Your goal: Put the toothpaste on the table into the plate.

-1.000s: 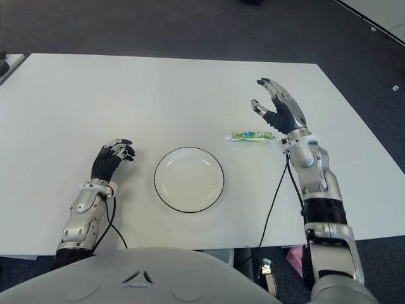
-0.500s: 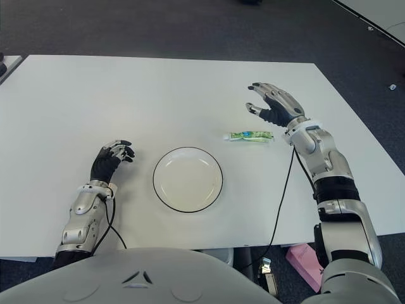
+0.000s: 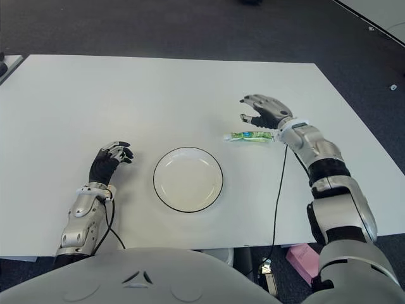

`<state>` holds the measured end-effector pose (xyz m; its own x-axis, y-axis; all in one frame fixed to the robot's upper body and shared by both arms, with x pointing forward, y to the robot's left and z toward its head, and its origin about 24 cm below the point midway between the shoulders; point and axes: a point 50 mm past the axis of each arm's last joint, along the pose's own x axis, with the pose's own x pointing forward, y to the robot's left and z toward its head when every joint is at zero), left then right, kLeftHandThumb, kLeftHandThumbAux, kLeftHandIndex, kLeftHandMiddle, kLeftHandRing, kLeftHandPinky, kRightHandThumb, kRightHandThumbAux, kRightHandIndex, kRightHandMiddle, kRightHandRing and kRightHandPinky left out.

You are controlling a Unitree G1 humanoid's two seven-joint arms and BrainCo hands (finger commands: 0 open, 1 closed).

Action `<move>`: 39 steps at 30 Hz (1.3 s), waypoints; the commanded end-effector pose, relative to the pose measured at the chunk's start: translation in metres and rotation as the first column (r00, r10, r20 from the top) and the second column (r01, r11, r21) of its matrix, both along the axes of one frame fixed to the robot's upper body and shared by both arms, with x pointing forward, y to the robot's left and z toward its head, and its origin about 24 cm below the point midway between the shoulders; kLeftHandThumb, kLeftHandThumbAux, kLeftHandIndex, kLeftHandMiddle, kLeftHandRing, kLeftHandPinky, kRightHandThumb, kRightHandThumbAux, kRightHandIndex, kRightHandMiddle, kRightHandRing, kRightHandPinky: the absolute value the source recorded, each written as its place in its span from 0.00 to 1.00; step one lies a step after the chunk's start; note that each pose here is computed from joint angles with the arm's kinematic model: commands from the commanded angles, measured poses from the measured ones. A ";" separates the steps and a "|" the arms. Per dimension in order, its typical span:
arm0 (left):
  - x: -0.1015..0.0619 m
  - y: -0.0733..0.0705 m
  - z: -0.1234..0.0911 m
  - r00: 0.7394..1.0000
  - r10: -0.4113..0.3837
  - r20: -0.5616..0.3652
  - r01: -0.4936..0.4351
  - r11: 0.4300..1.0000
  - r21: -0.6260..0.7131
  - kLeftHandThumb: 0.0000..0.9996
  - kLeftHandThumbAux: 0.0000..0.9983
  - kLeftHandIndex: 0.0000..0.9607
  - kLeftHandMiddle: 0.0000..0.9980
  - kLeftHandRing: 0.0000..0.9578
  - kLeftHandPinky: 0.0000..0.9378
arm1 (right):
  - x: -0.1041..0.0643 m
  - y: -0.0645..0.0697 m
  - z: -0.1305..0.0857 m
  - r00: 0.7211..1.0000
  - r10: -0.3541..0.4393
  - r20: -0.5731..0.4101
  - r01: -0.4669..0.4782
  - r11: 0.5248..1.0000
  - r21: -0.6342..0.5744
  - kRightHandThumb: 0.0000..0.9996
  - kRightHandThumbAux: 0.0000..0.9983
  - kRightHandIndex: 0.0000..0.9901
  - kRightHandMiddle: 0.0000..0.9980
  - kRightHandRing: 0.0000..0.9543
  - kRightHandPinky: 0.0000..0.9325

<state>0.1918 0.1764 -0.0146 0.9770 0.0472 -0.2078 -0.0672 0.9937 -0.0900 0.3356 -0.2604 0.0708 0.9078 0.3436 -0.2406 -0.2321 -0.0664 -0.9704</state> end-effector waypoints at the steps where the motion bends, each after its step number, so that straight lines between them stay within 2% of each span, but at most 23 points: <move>1: -0.005 -0.004 -0.006 0.998 0.010 -0.061 -0.011 1.000 -0.005 0.71 0.72 0.45 0.55 0.56 0.55 | 0.000 0.006 -0.011 0.998 0.064 -0.029 -0.065 0.997 -0.049 0.56 0.13 0.00 0.00 0.00 0.00; 17: -0.008 -0.009 0.000 0.998 0.030 -0.056 -0.029 1.000 0.006 0.71 0.72 0.45 0.53 0.55 0.58 | -0.009 0.007 -0.028 0.974 0.157 -0.166 -0.184 0.969 -0.166 0.54 0.12 0.00 0.00 0.00 0.00; 27: -0.011 -0.010 0.002 0.998 0.031 -0.051 -0.030 0.999 0.023 0.71 0.73 0.45 0.53 0.56 0.58 | -0.015 0.003 -0.050 0.963 0.113 -0.245 -0.182 0.942 -0.281 0.56 0.12 0.00 0.00 0.00 0.00; 39: -0.015 -0.008 0.004 0.998 0.039 -0.054 -0.038 0.999 0.027 0.71 0.73 0.45 0.54 0.56 0.57 | -0.025 -0.003 -0.066 0.948 0.104 -0.300 -0.223 0.891 -0.395 0.56 0.11 0.00 0.00 0.00 0.00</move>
